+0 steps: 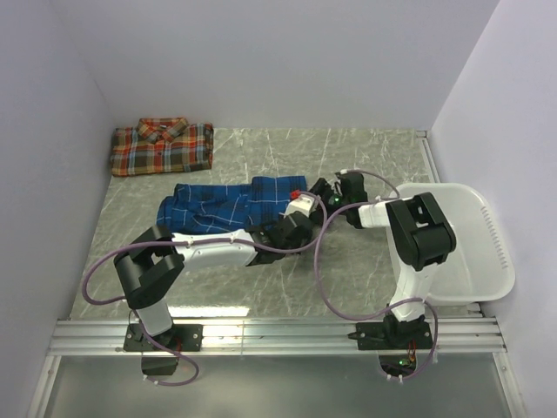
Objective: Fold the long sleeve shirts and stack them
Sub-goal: Fold the shirt
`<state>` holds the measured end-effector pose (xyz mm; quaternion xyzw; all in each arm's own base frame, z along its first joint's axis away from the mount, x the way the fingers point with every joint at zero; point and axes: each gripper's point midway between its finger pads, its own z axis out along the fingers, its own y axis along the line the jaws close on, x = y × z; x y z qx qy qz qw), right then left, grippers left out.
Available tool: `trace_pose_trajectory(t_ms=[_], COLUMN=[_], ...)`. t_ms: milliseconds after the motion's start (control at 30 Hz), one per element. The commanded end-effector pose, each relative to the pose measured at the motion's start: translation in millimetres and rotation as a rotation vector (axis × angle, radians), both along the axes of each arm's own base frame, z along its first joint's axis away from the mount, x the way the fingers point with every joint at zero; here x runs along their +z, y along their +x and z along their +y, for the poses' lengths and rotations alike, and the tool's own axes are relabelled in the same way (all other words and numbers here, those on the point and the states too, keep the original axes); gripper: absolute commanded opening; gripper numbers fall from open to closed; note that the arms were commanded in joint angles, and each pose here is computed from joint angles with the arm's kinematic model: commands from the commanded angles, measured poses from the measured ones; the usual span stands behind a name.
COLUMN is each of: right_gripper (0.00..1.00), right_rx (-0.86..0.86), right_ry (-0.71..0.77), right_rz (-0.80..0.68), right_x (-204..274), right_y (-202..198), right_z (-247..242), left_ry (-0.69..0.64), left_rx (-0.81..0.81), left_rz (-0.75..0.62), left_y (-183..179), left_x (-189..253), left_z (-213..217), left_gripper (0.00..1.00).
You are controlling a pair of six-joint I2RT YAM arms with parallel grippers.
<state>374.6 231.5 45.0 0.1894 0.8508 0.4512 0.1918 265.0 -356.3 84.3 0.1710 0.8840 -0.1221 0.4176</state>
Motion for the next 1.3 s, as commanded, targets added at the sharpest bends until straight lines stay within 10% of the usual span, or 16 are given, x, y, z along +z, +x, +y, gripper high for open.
trace_pose_trajectory(t_ms=[0,367,567,667,1267], right_gripper=[0.79,0.4,0.05,0.0,0.0], right_rx=[0.05,0.105,0.196,0.265,0.52], right_ry=[0.017,0.016,-0.104,-0.214,-0.859], right_rz=[-0.02,-0.038,-0.084,-0.11,-0.356], right_x=[1.3,-8.4,-8.4,-4.6,87.3], right_y=[3.6,20.7,17.9,18.9,74.1], right_z=[19.1,37.2,27.5,13.8,-56.7], left_ry=[-0.148,-0.333,-0.406,-0.451,-0.555], left_rx=[-0.013,-0.025,0.015,0.067,0.599], left_rz=[-0.001,0.087,0.1,0.08,0.181], left_y=[1.7,-0.2,5.4,11.6,14.6], left_x=[30.2,49.9,72.9,92.4,46.0], left_z=[-21.7,-39.8,-27.0,-7.0,194.7], left_gripper=[0.01,0.18,0.76,0.84,0.82])
